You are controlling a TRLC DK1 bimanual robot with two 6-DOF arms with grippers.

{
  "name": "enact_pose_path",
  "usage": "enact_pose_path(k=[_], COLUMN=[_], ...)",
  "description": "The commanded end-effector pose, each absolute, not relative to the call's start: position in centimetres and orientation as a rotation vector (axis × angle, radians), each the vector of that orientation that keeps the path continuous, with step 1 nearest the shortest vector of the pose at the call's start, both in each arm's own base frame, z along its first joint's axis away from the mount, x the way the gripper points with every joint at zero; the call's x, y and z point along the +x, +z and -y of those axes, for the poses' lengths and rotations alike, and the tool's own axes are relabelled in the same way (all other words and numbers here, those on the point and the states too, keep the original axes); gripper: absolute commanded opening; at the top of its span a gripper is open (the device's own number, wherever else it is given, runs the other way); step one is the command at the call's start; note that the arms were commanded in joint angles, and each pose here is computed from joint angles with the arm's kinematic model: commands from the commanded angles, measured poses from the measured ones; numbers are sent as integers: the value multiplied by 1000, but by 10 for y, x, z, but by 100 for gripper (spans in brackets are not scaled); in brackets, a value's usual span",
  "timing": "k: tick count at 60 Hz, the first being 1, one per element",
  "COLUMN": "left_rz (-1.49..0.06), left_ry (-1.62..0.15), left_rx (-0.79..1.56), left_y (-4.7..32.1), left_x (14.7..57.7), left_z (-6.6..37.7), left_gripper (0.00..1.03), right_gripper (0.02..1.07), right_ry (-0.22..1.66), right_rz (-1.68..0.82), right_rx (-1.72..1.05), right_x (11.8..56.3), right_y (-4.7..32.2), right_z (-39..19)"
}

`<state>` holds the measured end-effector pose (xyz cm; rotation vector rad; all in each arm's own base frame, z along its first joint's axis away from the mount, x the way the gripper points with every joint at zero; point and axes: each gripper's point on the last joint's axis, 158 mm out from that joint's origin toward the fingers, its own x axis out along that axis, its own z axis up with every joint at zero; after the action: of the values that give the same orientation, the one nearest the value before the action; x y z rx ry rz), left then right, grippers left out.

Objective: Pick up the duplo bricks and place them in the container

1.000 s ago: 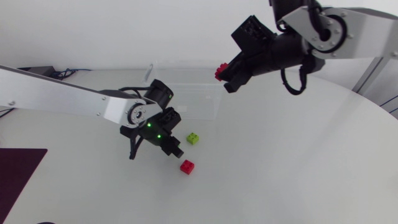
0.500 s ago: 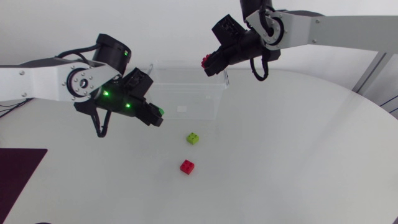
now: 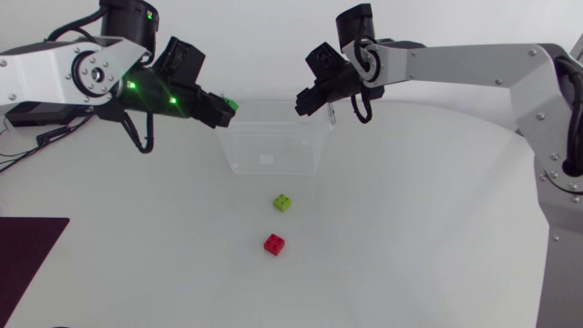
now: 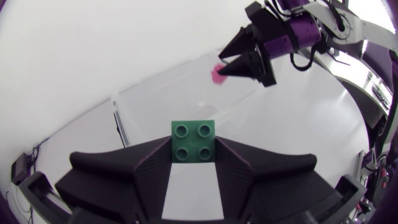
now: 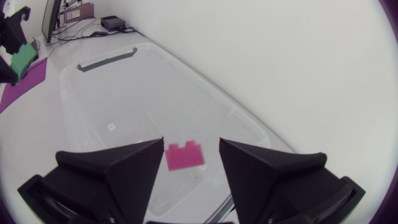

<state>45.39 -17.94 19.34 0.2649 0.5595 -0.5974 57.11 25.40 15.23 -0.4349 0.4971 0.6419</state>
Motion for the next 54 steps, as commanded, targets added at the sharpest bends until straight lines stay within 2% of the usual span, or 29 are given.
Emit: enact_pose_path(k=[1, 16, 28, 32, 39, 45, 48, 54], left_rz=[-531, -490, -475, -483, -489, -490, -490, -490], left_ry=[-601, -612, -610, -604, -597, -594, -591, -591], left_rx=[247, 183, 171, 168, 166, 167, 166, 166], left_y=[197, 194, 179, 171, 164, 162, 162, 168], left_x=[473, 520, 551, 563, 572, 577, 578, 575], left_z=[183, 201, 208, 207, 205, 205, 203, 202], left_gripper=[35, 38, 43, 57, 71, 93, 97, 98], right_gripper=[103, 103, 103, 103, 103, 103, 103, 102], right_ry=[625, 611, 666, 699, 752, 788, 802, 814], right_rz=[-486, -458, -456, -477, -521, -569, -581, -616], right_rx=[-436, -464, -490, -497, -510, -519, -520, -529], right_x=[574, 549, 488, 459, 420, 390, 379, 365], right_y=[159, 186, 197, 189, 167, 144, 136, 116], right_z=[-252, -241, -248, -252, -260, -266, -269, -272])
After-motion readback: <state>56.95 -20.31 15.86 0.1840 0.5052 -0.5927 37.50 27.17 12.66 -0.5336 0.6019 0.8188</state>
